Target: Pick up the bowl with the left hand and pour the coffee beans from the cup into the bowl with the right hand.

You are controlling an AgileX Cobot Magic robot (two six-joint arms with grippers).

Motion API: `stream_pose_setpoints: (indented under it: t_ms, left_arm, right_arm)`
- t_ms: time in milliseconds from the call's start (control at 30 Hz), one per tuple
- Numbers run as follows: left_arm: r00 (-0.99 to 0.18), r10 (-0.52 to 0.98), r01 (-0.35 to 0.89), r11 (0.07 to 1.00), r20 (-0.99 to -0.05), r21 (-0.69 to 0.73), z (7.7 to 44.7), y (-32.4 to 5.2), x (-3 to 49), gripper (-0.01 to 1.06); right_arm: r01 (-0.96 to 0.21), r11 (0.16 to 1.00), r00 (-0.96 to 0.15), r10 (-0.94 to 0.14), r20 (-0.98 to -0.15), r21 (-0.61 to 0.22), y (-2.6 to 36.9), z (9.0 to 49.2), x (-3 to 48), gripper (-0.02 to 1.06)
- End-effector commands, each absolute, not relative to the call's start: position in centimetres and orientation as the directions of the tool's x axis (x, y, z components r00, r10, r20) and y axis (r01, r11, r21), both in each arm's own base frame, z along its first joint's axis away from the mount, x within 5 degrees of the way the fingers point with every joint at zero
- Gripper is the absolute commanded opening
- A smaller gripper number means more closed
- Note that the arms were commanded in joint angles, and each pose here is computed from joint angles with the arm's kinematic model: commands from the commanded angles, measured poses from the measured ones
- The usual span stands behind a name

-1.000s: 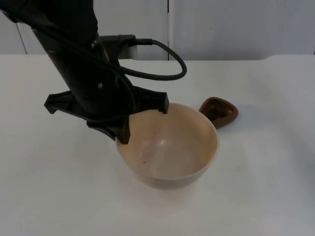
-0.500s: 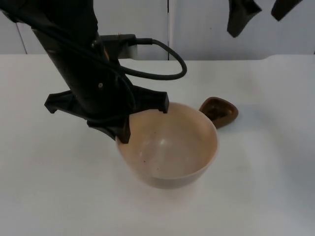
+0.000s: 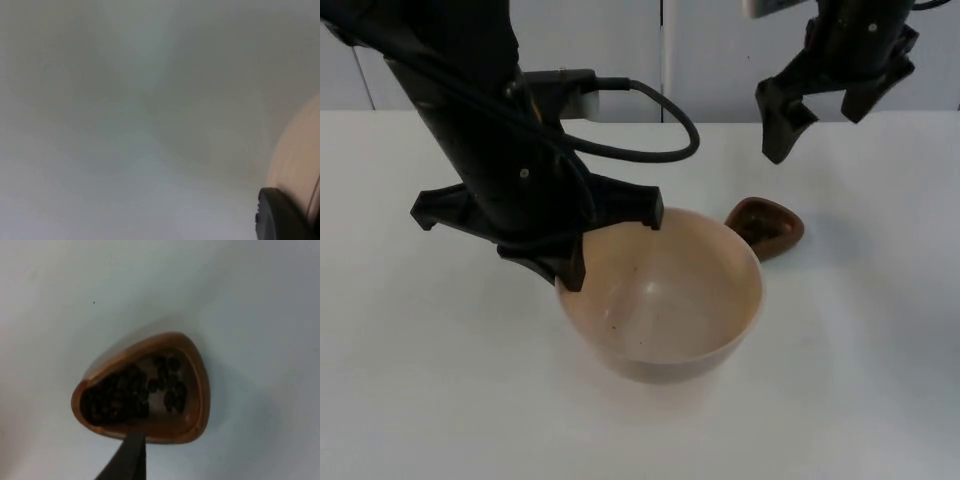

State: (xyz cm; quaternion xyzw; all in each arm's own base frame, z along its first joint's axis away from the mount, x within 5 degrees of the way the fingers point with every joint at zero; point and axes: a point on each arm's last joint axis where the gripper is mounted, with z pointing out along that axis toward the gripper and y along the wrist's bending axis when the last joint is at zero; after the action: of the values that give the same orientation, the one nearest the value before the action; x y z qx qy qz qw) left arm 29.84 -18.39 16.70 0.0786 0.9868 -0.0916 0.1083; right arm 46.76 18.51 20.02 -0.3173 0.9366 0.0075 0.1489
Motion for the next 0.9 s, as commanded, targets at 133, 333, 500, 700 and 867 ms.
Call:
stream_pose_setpoints:
  t_ms: [133, 333, 500, 700, 867]
  left_arm:
    - [-0.962, 0.128, 0.171, 0.970, -0.240, -0.171, 17.0, -18.5, 29.8, 0.00]
    - [-0.962, 0.127, 0.171, 0.970, -0.241, -0.171, 17.0, -18.5, 29.8, 0.00]
    - [-0.962, 0.127, 0.171, 0.970, -0.241, -0.171, 17.0, -18.5, 29.8, 0.00]
    - [-0.962, 0.127, 0.171, 0.970, -0.241, -0.171, 17.0, -18.5, 29.8, 0.00]
    - [-0.962, 0.127, 0.171, 0.970, -0.241, -0.171, 17.0, -18.5, 29.8, 0.00]
  right_arm:
    - [-0.604, 0.791, -0.733, -0.598, -0.323, -0.095, 19.1, 18.6, 47.6, 1.04]
    - [-0.605, 0.791, -0.737, -0.600, -0.311, -0.091, 19.3, 16.3, 48.1, 1.04]
    - [-0.607, 0.790, -0.743, -0.602, -0.293, -0.086, 19.4, 14.9, 48.2, 1.03]
    - [-0.608, 0.790, -0.748, -0.604, -0.275, -0.081, 19.4, 13.5, 48.3, 1.02]
    - [-0.610, 0.789, -0.754, -0.607, -0.251, -0.074, 19.4, 11.9, 48.4, 1.02]
